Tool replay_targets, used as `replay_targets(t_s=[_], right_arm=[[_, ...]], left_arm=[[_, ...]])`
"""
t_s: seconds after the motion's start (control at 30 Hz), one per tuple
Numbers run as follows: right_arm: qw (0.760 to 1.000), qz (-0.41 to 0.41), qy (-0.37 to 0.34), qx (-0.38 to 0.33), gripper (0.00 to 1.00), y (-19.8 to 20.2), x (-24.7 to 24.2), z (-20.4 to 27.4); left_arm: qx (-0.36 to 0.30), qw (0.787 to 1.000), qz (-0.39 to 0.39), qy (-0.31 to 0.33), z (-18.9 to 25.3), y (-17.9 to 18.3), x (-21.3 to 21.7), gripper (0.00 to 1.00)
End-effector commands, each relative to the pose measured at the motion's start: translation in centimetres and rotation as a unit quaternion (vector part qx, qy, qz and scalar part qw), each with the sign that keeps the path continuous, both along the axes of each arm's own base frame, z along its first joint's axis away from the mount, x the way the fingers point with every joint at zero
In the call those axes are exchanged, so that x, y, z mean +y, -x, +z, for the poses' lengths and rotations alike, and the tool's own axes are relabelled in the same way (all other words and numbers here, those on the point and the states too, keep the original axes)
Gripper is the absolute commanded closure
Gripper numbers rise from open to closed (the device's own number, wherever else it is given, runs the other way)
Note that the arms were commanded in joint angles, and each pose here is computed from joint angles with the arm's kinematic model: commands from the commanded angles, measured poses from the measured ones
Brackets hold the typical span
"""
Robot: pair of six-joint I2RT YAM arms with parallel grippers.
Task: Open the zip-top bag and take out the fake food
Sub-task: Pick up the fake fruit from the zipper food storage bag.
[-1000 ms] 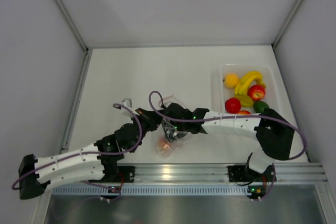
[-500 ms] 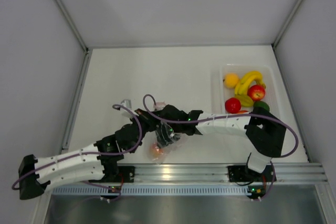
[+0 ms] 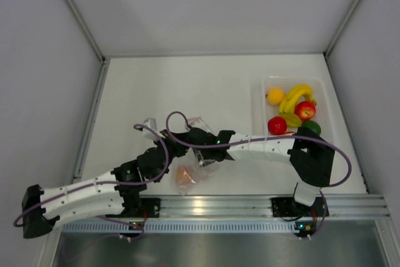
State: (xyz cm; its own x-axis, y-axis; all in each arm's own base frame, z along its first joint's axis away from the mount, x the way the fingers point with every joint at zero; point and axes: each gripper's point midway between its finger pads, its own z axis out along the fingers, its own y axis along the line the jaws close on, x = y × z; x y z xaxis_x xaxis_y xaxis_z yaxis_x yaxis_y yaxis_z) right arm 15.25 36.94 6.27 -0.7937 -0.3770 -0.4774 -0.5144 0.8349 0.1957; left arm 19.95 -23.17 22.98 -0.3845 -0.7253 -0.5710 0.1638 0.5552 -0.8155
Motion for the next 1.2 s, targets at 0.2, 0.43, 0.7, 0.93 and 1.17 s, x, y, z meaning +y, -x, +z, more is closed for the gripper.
replay_targets(t_s=[0.2, 0.43, 0.7, 0.93, 1.17], right_arm=[[0.998, -0.021, 0.065, -0.016, 0.8, -0.8, -6.1, -1.2], [0.99, 0.082, -0.096, 0.061, 0.79, 3.6, -0.2, 1.6], [1.0, -0.006, -0.008, -0.017, 0.98, -0.8, -3.8, 1.4], [0.995, -0.07, 0.053, -0.05, 1.0, -4.3, -9.9, 1.7], [0.976, -0.149, 0.132, -0.088, 1.0, -7.7, -18.7, 3.9]], left_arm=[[-0.02, 0.999, -0.016, 0.042, 3.7, 0.1, -0.9, 1.0], [-0.024, 0.999, -0.013, 0.035, 3.7, 0.1, -0.7, 1.0], [-0.047, 0.997, -0.049, 0.041, 6.5, 0.4, -2.5, 1.0], [-0.066, 0.991, -0.08, 0.082, 9.7, 0.6, -4.8, 1.0], [-0.075, 0.988, -0.066, 0.118, 11.5, 0.2, -4.7, 1.0]])
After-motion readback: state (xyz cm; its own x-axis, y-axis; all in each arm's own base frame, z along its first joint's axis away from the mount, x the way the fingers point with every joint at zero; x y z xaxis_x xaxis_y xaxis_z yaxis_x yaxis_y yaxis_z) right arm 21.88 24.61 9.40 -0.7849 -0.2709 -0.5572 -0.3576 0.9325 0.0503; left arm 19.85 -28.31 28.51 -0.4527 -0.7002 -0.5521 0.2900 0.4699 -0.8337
